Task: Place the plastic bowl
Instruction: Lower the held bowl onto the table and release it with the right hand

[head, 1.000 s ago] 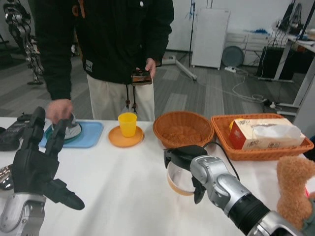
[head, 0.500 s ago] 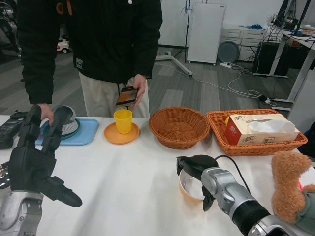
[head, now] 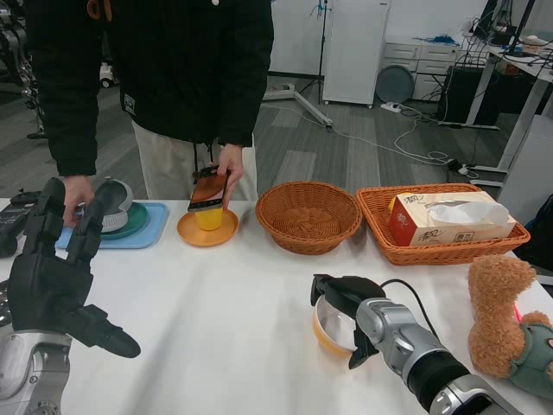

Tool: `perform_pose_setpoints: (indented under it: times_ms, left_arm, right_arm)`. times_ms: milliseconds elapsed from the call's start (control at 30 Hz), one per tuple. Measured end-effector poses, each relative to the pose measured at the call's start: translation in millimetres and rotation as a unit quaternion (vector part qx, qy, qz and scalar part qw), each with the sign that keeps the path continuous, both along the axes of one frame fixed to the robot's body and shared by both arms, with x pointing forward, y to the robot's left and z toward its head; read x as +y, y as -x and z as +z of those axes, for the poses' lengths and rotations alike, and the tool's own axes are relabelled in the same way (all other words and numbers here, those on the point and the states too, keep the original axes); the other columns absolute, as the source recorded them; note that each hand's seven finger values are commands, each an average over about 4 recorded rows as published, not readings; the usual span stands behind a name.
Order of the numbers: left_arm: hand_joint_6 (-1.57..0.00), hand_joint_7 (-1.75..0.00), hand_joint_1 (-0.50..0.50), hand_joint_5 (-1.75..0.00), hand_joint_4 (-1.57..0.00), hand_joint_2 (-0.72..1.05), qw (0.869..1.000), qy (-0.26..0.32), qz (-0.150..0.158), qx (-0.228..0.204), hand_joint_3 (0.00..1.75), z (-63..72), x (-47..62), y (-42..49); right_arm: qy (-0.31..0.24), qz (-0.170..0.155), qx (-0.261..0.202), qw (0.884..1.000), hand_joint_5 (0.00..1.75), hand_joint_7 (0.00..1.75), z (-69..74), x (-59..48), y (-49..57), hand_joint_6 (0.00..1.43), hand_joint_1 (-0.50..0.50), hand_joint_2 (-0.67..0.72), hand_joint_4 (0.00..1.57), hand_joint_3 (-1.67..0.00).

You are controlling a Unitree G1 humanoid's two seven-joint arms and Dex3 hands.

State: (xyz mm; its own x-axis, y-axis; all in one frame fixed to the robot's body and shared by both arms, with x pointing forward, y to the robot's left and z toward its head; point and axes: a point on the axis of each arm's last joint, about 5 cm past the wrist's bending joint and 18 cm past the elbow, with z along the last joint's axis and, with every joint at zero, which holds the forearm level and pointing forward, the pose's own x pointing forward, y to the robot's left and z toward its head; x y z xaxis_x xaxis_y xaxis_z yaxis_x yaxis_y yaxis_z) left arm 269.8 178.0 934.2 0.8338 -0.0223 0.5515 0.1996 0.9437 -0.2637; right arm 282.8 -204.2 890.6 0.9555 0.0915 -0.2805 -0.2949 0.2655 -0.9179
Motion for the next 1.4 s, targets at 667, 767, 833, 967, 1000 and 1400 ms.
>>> perform_pose_setpoints:
  times_ms: [667, 767, 833, 967, 1000, 1400]
  left_arm:
    - [0.00, 0.00, -0.50, 0.00, -0.30, -0.68, 1.000, 0.000, 0.000, 0.002, 0.09, -0.6, 0.2, 0.0]
    - [0.00, 0.00, -0.50, 0.00, -0.30, -0.72, 1.000, 0.000, 0.000, 0.002, 0.09, -0.6, 0.2, 0.0]
    - [0.00, 0.00, -0.50, 0.00, -0.30, -0.72, 1.000, 0.000, 0.000, 0.002, 0.09, -0.6, 0.2, 0.0]
    - [0.00, 0.00, -0.50, 0.00, -0.30, -0.72, 1.000, 0.000, 0.000, 0.002, 0.09, -0.6, 0.2, 0.0]
    - [0.00, 0.00, -0.50, 0.00, -0.30, -0.72, 1.000, 0.000, 0.000, 0.002, 0.09, -0.6, 0.2, 0.0]
    - [0.00, 0.00, -0.50, 0.00, -0.30, -0.70, 1.000, 0.000, 0.001, 0.002, 0.09, -0.9, 0.2, 0.0]
  right_arm:
    - [0.073, 0.040, 0.070, 0.994, 0.00, 0.51, 3.8, 10.4, -3.7, 0.00, -0.46, 0.65, 0.00, -0.08]
    - [0.071, 0.039, 0.075, 0.994, 0.00, 0.26, 4.0, 9.6, -3.7, 0.00, -0.46, 0.71, 0.00, -0.08]
    - [0.068, 0.039, 0.078, 0.994, 0.00, 0.19, 4.0, 9.3, -3.7, 0.00, -0.45, 0.72, 0.00, -0.06]
    - [0.060, 0.038, 0.079, 0.994, 0.00, 0.05, 4.0, 9.4, -3.7, 0.00, -0.42, 0.72, 0.00, 0.00]
    - [0.057, 0.039, 0.079, 0.994, 0.00, 0.02, 4.1, 9.4, -3.7, 0.00, -0.42, 0.72, 0.00, 0.00]
    - [-0.008, 0.069, 0.019, 0.997, 0.00, 0.00, 19.6, 10.6, -3.7, 0.00, -0.42, 0.72, 0.00, 0.00]
